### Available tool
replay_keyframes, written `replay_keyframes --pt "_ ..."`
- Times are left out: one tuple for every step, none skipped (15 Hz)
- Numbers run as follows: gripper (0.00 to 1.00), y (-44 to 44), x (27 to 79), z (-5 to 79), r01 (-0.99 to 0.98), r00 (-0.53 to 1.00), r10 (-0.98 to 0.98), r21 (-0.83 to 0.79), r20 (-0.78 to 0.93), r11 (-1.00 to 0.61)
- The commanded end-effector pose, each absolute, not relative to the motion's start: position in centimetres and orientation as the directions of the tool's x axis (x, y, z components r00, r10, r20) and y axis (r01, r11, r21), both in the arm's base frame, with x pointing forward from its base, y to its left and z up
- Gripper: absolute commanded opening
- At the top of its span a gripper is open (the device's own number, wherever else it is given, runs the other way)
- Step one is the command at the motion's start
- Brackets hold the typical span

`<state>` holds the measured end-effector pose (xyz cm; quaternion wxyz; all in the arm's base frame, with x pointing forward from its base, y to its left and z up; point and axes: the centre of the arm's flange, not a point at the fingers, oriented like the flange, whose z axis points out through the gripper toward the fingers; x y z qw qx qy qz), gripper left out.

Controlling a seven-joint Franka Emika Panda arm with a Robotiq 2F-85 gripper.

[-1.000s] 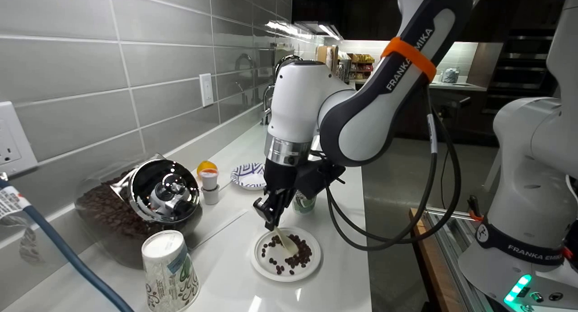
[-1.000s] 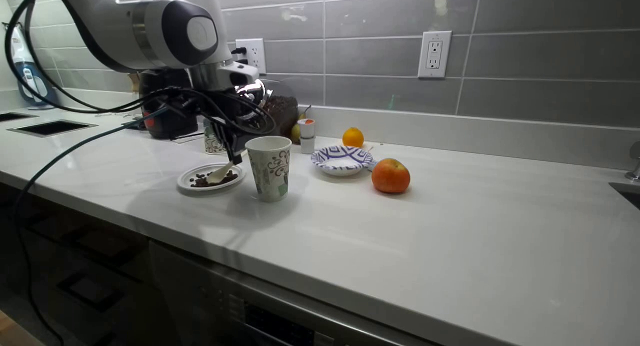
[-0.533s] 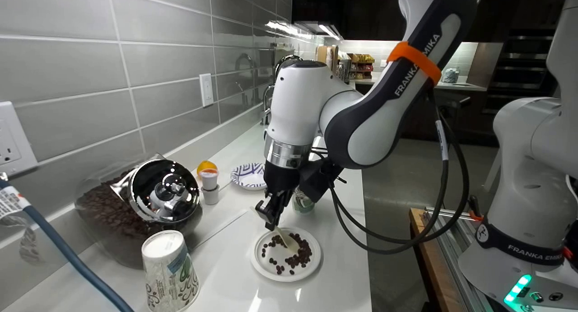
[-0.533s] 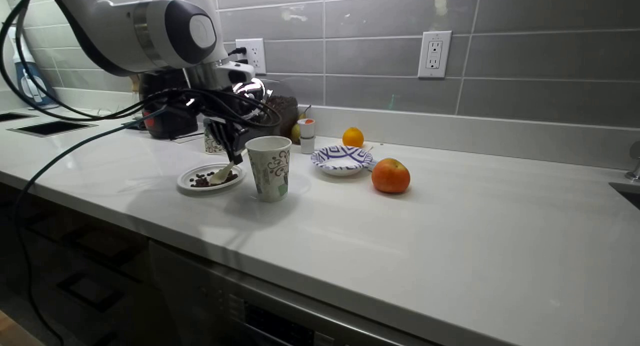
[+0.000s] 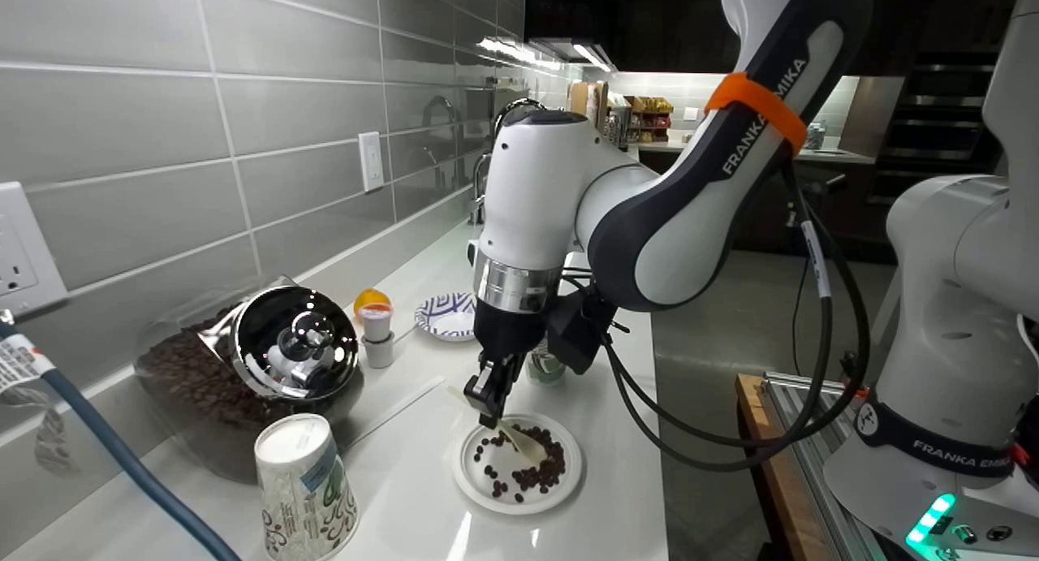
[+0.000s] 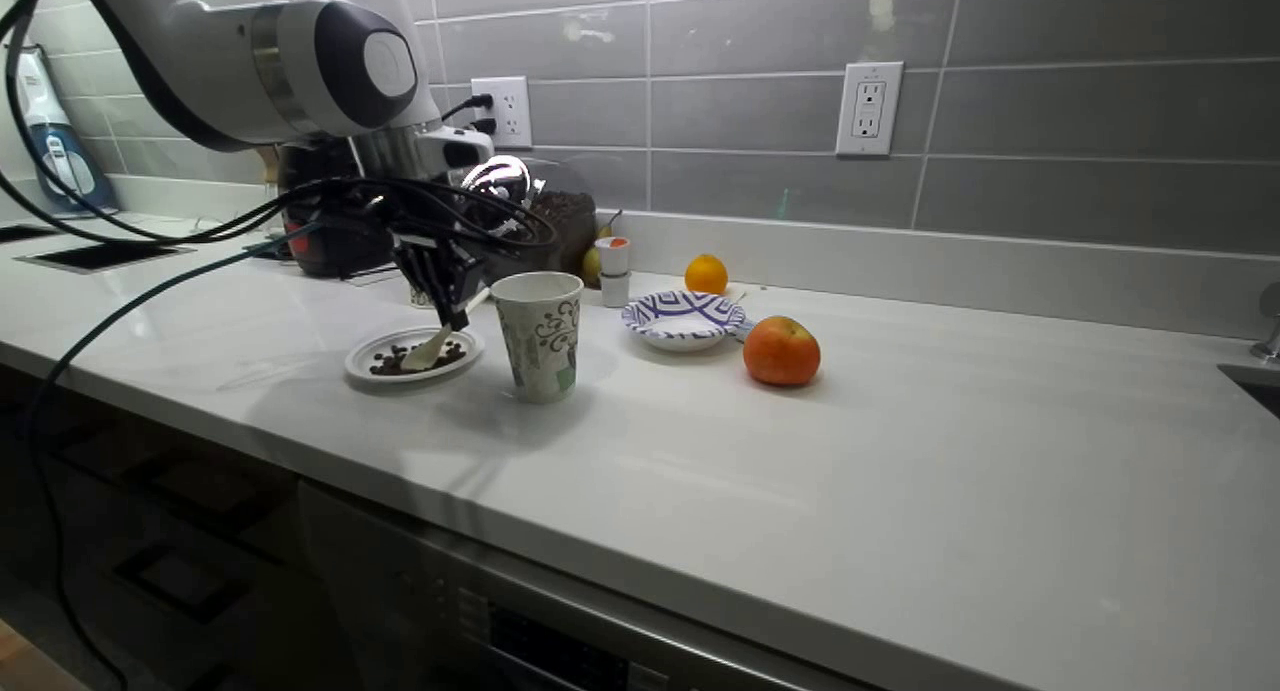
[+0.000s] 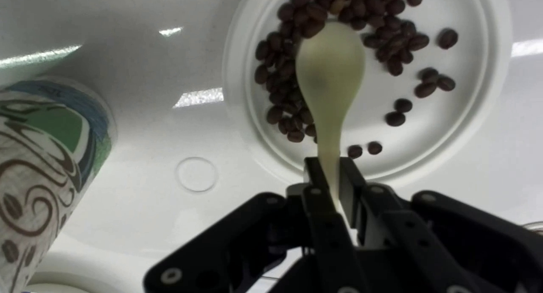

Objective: Use the spoon to put the contents on the plate in the cup

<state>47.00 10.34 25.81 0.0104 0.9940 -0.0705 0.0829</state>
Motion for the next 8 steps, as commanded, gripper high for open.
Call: replay_keyframes --pt "0.03 10.92 46.38 25.81 -0.105 0.988 -0.103 0.005 0.114 -0.994" --pt "0.03 11.03 46.34 25.76 -0.099 0.990 -0.098 0.004 0.104 -0.995" --pt "0.03 11.11 46.28 25.72 -0.095 0.991 -0.094 0.003 0.094 -0.995" --pt "0.03 11.18 46.21 25.71 -0.093 0.993 -0.092 0.002 0.079 -0.996" --pt "0.03 11.22 46.16 25.66 -0.094 0.994 -0.094 -0.001 0.061 -0.996" --pt "0.03 11.26 46.09 25.60 -0.098 0.995 -0.098 -0.003 0.036 -0.995" --pt "0.03 11.29 46.01 25.50 -0.100 0.995 -0.100 -0.006 0.009 -0.995" --pt "0.03 11.29 45.93 25.42 -0.103 0.994 -0.103 -0.009 -0.020 -0.995"
